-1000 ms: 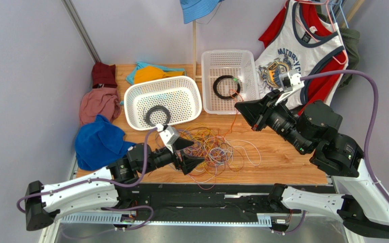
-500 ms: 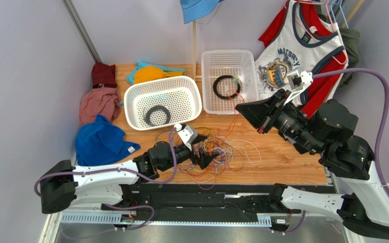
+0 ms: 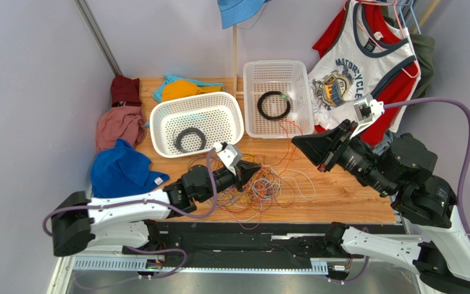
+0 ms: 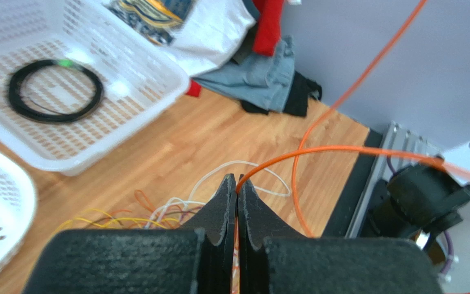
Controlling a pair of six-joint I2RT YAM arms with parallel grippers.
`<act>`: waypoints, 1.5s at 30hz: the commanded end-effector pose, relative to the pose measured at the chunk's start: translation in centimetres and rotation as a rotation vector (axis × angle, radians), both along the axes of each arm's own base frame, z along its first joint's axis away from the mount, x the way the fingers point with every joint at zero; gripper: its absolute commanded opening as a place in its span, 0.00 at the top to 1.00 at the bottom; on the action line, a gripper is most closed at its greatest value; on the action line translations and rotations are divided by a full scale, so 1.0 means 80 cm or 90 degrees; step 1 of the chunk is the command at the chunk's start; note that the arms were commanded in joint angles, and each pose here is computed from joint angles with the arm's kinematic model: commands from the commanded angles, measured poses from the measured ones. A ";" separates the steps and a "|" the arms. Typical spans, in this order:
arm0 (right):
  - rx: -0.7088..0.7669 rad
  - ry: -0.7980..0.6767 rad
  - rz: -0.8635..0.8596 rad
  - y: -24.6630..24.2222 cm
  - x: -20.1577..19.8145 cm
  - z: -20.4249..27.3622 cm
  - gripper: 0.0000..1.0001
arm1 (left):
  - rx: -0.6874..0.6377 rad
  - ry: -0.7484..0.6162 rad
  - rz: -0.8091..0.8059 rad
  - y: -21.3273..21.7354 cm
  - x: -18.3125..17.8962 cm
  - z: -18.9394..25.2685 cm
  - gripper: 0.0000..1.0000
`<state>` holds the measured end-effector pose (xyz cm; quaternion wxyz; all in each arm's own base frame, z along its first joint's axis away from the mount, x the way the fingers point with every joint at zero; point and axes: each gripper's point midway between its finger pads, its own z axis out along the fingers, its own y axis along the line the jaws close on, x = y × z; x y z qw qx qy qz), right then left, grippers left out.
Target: Untangle the cables
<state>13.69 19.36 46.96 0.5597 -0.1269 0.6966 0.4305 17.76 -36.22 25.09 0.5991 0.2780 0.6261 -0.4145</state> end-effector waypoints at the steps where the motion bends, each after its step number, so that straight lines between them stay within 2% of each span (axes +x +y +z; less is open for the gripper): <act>1: 0.013 -0.016 -0.053 -0.027 0.004 -0.004 1.00 | 0.002 -0.005 0.123 0.067 0.016 0.083 1.00; 2: 0.013 -0.018 -0.078 -0.035 0.010 -0.007 1.00 | -0.042 -0.018 0.151 0.095 0.014 0.146 1.00; 4: 0.005 -0.017 -0.101 -0.044 0.013 -0.024 1.00 | -0.026 -0.006 0.213 0.141 0.015 0.190 1.00; 7: -0.023 -0.002 -0.130 -0.042 0.026 -0.059 1.00 | -0.034 -0.009 0.215 0.184 -0.003 0.254 1.00; 10: -0.044 0.021 -0.122 -0.025 0.033 -0.095 1.00 | -0.019 0.018 0.197 0.194 -0.015 0.270 1.00; 13: -0.057 0.042 -0.104 -0.003 0.039 -0.118 1.00 | -0.043 0.027 0.173 0.196 -0.025 0.292 1.00; 18: -0.097 0.052 -0.095 0.031 0.059 -0.134 1.00 | -0.052 0.023 0.238 0.215 -0.011 0.297 1.00; 25: -0.074 0.011 -0.083 0.054 0.071 -0.083 1.00 | -0.066 -0.036 0.237 0.218 -0.009 0.380 1.00; 31: -0.076 -0.022 -0.096 0.088 0.103 -0.041 1.00 | 0.022 -0.033 0.328 0.191 0.035 0.347 1.00; 32: -0.098 -0.022 -0.097 0.106 0.117 -0.050 1.00 | 0.029 -0.026 0.336 0.189 0.040 0.340 1.00; 35: -0.088 -0.052 -0.098 0.125 0.146 -0.030 1.00 | 0.057 0.008 0.377 0.193 0.069 0.305 1.00; 36: -0.109 -0.040 -0.120 0.131 0.178 -0.049 1.00 | 0.075 0.033 0.433 0.217 0.093 0.287 1.00; 37: -0.103 -0.030 -0.128 0.133 0.196 -0.054 1.00 | 0.066 0.086 0.432 0.215 0.106 0.261 1.00; 38: -0.077 -0.021 -0.097 0.144 0.209 -0.055 1.00 | 0.061 0.116 0.482 0.244 0.132 0.245 1.00; 39: -0.062 0.025 -0.111 0.143 0.249 -0.080 1.00 | 0.043 0.129 0.490 0.250 0.142 0.239 1.00; 40: -0.041 0.017 -0.101 0.150 0.264 -0.077 1.00 | 0.046 0.153 0.492 0.252 0.151 0.213 1.00; 42: -0.042 0.008 -0.105 0.159 0.290 -0.078 1.00 | 0.011 0.149 0.534 0.277 0.177 0.211 1.00; 43: -0.070 0.013 -0.104 0.173 0.311 -0.101 1.00 | 0.005 0.166 0.532 0.277 0.188 0.200 1.00; 45: -0.062 -0.008 -0.088 0.187 0.326 -0.080 1.00 | -0.020 0.172 0.556 0.296 0.214 0.201 1.00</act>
